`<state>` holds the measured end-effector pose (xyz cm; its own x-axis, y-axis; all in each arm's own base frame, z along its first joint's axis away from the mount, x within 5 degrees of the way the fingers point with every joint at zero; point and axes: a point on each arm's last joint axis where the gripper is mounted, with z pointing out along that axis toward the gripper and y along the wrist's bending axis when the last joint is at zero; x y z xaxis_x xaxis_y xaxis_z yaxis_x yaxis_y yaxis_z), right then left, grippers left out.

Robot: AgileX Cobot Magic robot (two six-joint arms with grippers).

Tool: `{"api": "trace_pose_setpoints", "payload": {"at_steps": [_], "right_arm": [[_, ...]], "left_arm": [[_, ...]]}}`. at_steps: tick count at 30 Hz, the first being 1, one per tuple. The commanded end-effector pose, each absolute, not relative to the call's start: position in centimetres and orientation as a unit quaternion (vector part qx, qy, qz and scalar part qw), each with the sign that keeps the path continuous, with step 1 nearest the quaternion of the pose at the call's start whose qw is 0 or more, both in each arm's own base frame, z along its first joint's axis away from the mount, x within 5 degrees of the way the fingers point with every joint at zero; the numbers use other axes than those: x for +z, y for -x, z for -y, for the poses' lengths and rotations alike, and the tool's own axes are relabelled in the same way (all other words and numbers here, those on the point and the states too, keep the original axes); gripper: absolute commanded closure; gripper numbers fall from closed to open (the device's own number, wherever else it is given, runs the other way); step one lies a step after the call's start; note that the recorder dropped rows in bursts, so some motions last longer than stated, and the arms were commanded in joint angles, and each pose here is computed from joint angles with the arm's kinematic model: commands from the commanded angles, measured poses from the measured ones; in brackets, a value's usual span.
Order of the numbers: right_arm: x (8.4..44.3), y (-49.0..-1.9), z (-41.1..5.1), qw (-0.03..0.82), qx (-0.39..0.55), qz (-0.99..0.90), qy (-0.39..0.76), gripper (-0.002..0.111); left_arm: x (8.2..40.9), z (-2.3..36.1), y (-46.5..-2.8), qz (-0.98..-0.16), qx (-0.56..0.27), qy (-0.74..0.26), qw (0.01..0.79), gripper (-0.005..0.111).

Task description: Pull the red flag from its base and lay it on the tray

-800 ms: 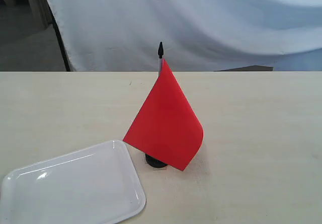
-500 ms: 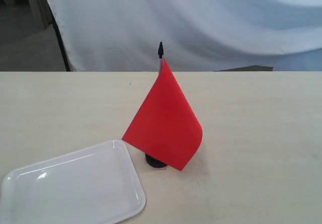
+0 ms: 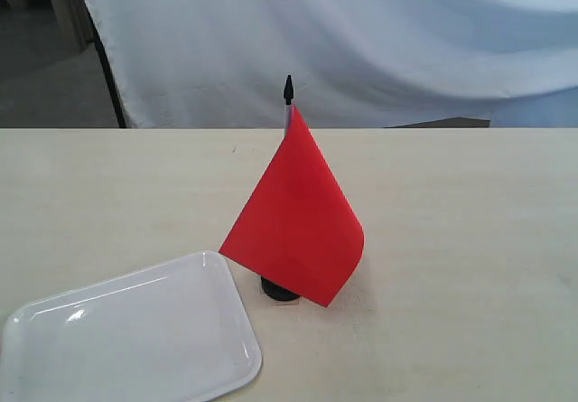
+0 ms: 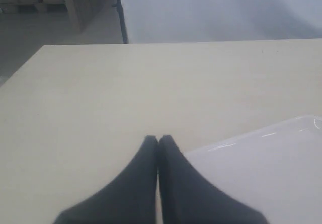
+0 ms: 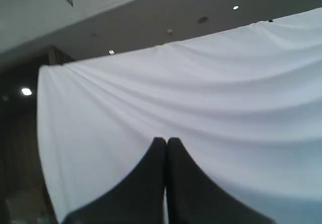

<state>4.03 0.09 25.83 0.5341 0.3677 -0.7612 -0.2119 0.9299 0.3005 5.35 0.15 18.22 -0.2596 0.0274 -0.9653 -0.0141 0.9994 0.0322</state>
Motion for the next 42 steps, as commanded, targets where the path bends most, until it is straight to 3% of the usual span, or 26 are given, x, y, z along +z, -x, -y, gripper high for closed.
{"api": "trace_pose_setpoints", "payload": {"at_steps": [1, 8, 16, 23, 30, 36, 42], "right_arm": [[26.2, -3.7, -0.2, 0.865, 0.250, -0.420, -0.114, 0.108], [27.7, -4.5, -1.8, 0.889, 0.223, -0.401, 0.007, 0.108], [27.8, -11.5, -2.6, 0.835, 0.206, -0.508, 0.049, 0.108], [24.0, -19.7, -4.5, 0.739, 0.245, -0.610, 0.149, 0.108], [16.5, -27.5, -6.2, 0.606, 0.305, -0.689, 0.255, 0.108], [11.6, -29.8, -7.4, 0.505, 0.378, -0.705, 0.323, 0.108], [10.9, -30.7, -8.6, 0.465, 0.421, -0.713, 0.313, 0.108]], "left_arm": [[18.2, -0.2, -5.3, -0.792, 0.016, -0.003, 0.611, 0.107], [18.2, -0.2, -5.3, -0.792, 0.016, -0.003, 0.611, 0.107], [18.2, -0.2, -5.3, -0.792, 0.016, -0.003, 0.611, 0.107], [18.2, -0.2, -5.3, -0.792, 0.016, -0.003, 0.611, 0.107], [18.2, -0.2, -5.3, -0.792, 0.016, -0.003, 0.611, 0.107], [18.2, -0.2, -5.3, -0.792, 0.016, -0.003, 0.611, 0.107], [18.2, -0.2, -5.3, -0.792, 0.016, -0.003, 0.611, 0.107]]}}
